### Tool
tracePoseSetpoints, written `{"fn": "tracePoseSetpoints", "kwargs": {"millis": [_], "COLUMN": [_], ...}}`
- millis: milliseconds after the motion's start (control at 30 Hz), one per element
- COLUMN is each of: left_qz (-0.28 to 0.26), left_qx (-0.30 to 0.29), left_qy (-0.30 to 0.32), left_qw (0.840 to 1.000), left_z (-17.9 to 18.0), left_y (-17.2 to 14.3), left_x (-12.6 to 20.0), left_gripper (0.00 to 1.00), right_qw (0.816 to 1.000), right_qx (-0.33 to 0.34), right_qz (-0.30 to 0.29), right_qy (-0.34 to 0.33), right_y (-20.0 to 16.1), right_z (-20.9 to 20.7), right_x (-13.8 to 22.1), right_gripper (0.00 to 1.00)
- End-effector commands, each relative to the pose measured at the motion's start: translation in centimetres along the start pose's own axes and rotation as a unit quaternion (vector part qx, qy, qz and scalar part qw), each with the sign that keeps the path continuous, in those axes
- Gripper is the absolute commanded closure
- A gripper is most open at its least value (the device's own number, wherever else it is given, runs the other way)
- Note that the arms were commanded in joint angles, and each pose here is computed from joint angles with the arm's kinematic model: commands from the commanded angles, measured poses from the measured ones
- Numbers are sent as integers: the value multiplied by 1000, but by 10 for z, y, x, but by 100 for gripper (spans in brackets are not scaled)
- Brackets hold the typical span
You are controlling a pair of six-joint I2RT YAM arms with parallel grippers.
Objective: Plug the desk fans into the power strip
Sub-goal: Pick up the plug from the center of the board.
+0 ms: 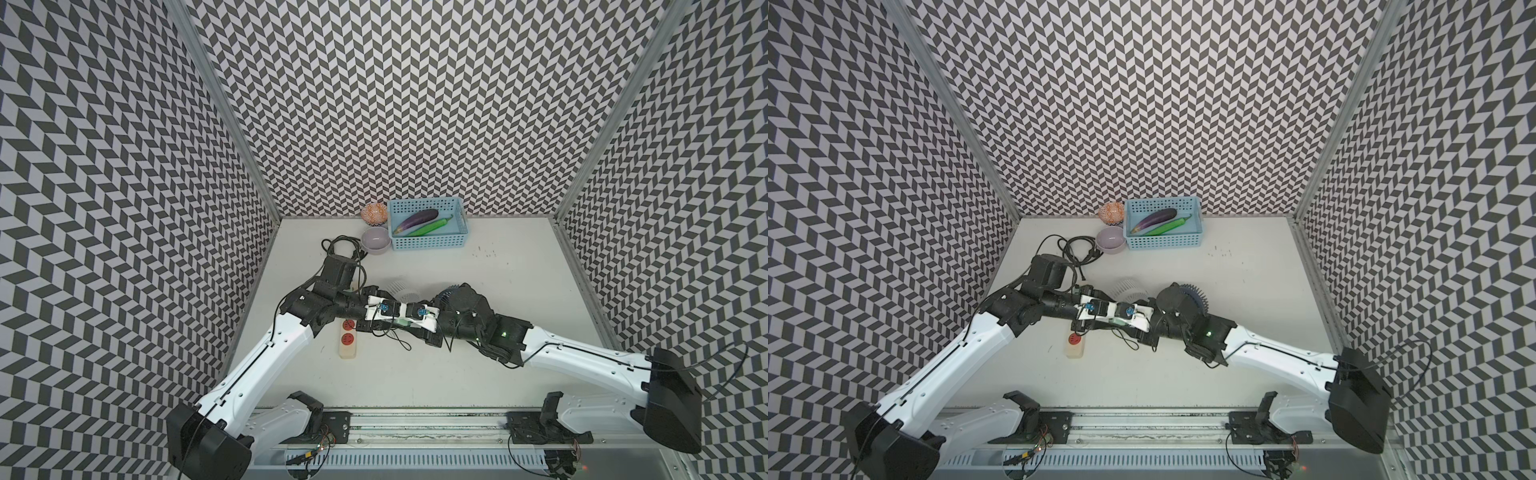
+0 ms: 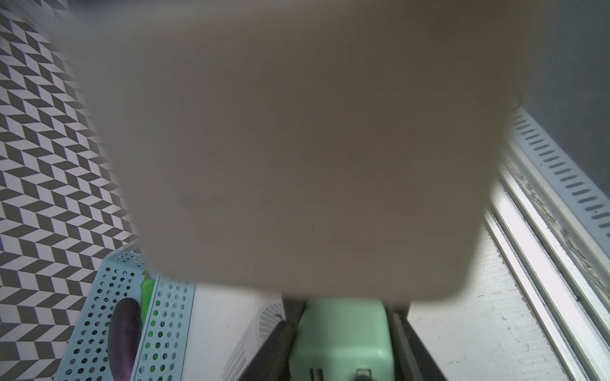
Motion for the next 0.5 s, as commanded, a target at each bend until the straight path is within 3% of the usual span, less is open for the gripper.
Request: {"fn": "tracePoseSetpoints", "kwargs": {"millis": [0, 467], "left_qz": [40, 42], "left_qx": [0, -3], "left_qy": [-6, -9], "left_qw": [999, 999], "left_z": [-7, -7], "left_y": [-14, -16], "left_x": [-2, -3], "left_gripper": [50, 50], "right_qw": [999, 998], "right_qx": [10, 5], "right_qz": [-37, -60], "right_qy": [-16, -14], "right_y": [26, 38], "right_z": [-8, -8], "right_x": [4, 6], "right_gripper": [100, 100]}}
Point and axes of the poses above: each gripper's point midway between its finger pads, its own x axis back along the fingers, its own z axis along the line the jaws close on, y = z × x, the point moved 1 cm from there along x, back along the fingers
